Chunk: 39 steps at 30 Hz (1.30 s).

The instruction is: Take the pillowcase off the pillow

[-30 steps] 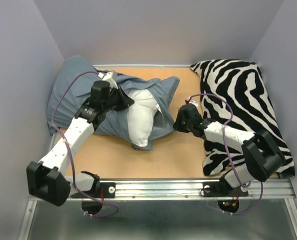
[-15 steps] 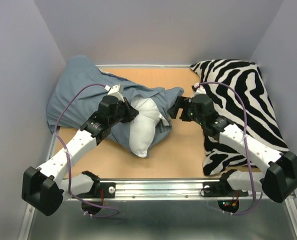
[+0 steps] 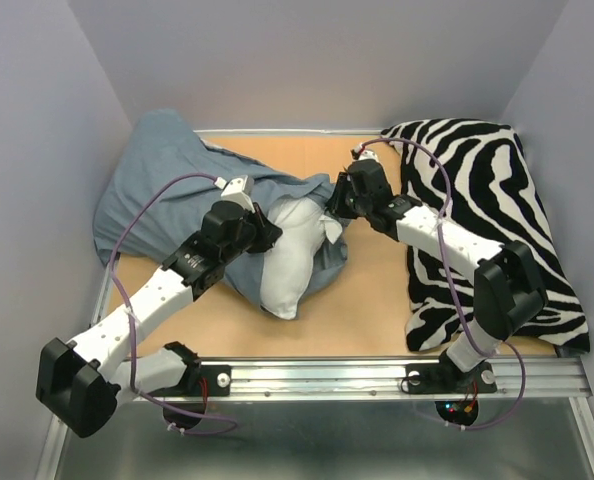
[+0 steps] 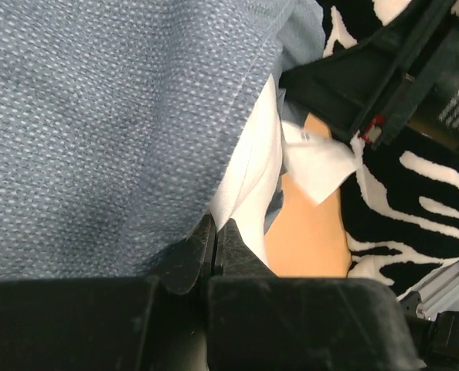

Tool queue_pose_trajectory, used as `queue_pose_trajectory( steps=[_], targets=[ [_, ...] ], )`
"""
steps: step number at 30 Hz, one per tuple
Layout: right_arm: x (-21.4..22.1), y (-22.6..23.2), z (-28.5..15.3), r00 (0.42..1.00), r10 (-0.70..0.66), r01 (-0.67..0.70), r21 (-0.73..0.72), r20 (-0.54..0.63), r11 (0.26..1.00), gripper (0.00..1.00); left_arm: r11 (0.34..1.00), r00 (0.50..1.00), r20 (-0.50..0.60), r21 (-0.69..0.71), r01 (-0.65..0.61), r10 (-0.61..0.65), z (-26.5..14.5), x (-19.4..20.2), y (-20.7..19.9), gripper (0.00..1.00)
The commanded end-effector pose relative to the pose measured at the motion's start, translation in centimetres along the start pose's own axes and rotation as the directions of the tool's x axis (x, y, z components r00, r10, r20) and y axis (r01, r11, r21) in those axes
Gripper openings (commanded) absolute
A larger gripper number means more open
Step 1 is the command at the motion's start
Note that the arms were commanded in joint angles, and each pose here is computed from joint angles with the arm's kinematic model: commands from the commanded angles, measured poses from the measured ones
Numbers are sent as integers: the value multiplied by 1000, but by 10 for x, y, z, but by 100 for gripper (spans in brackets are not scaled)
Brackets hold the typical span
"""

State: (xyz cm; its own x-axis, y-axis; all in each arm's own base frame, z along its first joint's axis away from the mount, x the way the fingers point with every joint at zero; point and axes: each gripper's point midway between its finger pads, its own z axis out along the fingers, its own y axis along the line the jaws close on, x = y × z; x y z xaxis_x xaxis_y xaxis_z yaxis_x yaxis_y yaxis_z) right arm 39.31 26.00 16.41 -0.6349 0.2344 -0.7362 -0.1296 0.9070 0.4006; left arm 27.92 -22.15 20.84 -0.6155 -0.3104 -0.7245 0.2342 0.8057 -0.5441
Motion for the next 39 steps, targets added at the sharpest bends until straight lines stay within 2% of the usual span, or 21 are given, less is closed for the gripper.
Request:
queue_pose_trajectory(
  steps=[1,2,7,11,14,17,18,20,21,25,28,29,31,33,34,35,36,39],
  targets=[
    [-60,-23,1,990,22,-39,121,137,992,22,996,1000,13,84,-2,1,-21,4,-21,0],
    [-62,-34,3,990,25,-47,155,142,987,18,997,1000,6,76,-5,4,-24,6,-19,0],
    [-76,-95,9,984,89,-127,253,157,959,18,996,1000,17,89,-24,23,-47,5,-19,0],
    [-79,-111,22,984,100,-137,274,145,952,18,992,999,32,123,-14,10,-65,2,-24,0],
    [-71,-107,41,987,118,-140,230,108,963,18,986,997,82,168,-12,-2,-83,-15,-38,0],
    [-58,-102,62,988,140,-151,183,69,972,18,980,979,197,199,8,-48,-111,-50,-52,0],
    [-54,-104,68,988,144,-153,179,60,972,18,982,962,265,185,20,-70,-123,-72,-55,0],
    [-49,-89,74,987,159,-161,89,29,983,21,979,944,317,202,24,-89,-134,-90,-63,0],
    [-54,-76,77,986,163,-164,13,39,986,22,971,933,341,236,32,-113,-142,-102,-73,0],
    [-50,-23,91,991,130,-136,-240,-39,961,25,918,897,406,397,0,-176,-165,-139,-117,0],
    [-32,1,108,992,94,-114,-289,-79,951,28,886,888,417,462,-24,-193,-174,-153,-138,0],
    [-34,14,110,992,89,-116,-337,-92,935,29,848,872,438,528,-52,-219,-185,-163,-154,0],
    [-28,27,120,985,113,-153,-375,-128,914,34,810,862,441,583,-63,-250,-189,-171,-167,0],
    [-24,26,123,983,119,-163,-368,-139,916,42,808,861,442,586,-65,-251,-183,-173,-169,0],
    [-28,28,119,983,123,-165,-370,-135,914,42,816,860,444,575,-58,-252,-179,-174,-168,0],
    [-32,23,114,984,128,-164,-344,-125,924,47,828,856,451,558,-51,-251,-175,-175,-164,0],
    [-43,14,97,986,145,-165,-303,-87,939,58,852,842,478,522,-44,-250,-171,-178,-156,0],
    [-51,-4,62,984,174,-179,-255,-42,950,74,880,818,516,473,-24,-255,-164,-182,-142,0]
  ],
)
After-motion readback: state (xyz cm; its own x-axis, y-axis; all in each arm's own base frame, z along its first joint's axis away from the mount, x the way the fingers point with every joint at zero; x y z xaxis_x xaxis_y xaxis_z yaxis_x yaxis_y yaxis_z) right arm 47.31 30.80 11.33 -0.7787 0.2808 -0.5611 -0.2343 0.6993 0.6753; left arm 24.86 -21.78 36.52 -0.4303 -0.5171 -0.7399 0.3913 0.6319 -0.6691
